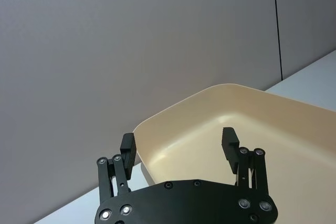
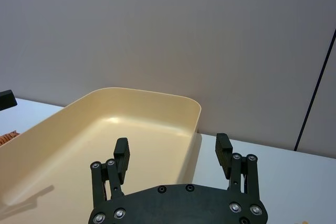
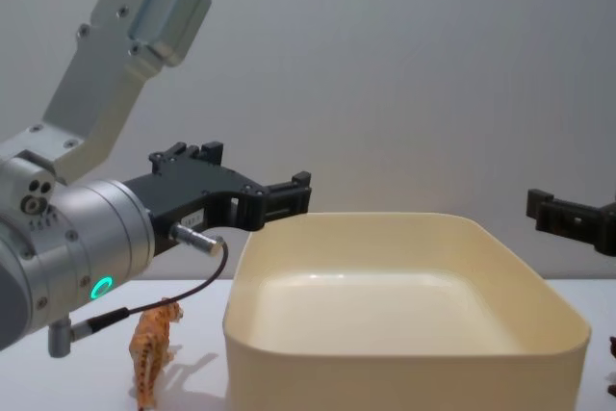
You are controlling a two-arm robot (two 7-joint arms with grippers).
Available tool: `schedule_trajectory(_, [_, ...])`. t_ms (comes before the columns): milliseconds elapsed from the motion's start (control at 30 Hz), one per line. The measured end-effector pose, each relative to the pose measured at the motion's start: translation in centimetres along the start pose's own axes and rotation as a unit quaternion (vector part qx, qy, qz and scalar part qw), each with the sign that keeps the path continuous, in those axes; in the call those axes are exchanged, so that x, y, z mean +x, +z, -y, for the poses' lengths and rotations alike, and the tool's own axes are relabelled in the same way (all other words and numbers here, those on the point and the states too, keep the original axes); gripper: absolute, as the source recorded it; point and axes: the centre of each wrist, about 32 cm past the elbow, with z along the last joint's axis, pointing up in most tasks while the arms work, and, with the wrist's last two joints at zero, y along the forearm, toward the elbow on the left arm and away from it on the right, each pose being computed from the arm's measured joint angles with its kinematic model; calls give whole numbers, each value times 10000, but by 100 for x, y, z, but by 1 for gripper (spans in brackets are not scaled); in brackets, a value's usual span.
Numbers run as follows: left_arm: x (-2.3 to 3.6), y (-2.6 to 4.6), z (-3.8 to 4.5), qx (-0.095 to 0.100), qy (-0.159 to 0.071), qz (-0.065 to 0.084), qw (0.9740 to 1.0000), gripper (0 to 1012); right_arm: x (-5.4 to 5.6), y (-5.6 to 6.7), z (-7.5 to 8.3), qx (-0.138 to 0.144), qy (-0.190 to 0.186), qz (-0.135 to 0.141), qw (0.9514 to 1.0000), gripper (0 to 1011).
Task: Pick up the toy alternately with two hands and place it into the central storage box.
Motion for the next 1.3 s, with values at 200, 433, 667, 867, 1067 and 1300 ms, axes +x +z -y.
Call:
schedule_trajectory(200, [0, 0, 0, 0, 0, 0, 10000, 1001, 0, 0, 0, 0, 0, 0, 10000, 1001])
schedule_trajectory(433, [0, 0, 0, 0, 0, 0, 10000, 1001, 0, 0, 0, 0, 0, 0, 10000, 1001])
schedule_trajectory(667, [0, 0, 0, 0, 0, 0, 10000, 1001, 0, 0, 0, 0, 0, 0, 10000, 1001])
schedule_trajectory(867, [0, 0, 0, 0, 0, 0, 10000, 1001, 0, 0, 0, 0, 0, 0, 10000, 1001])
schedule_trajectory(1067, [0, 0, 0, 0, 0, 0, 10000, 1001, 0, 0, 0, 0, 0, 0, 10000, 1001])
schedule_trajectory(1300, [0, 0, 0, 0, 0, 0, 10000, 1001, 0, 0, 0, 0, 0, 0, 10000, 1001])
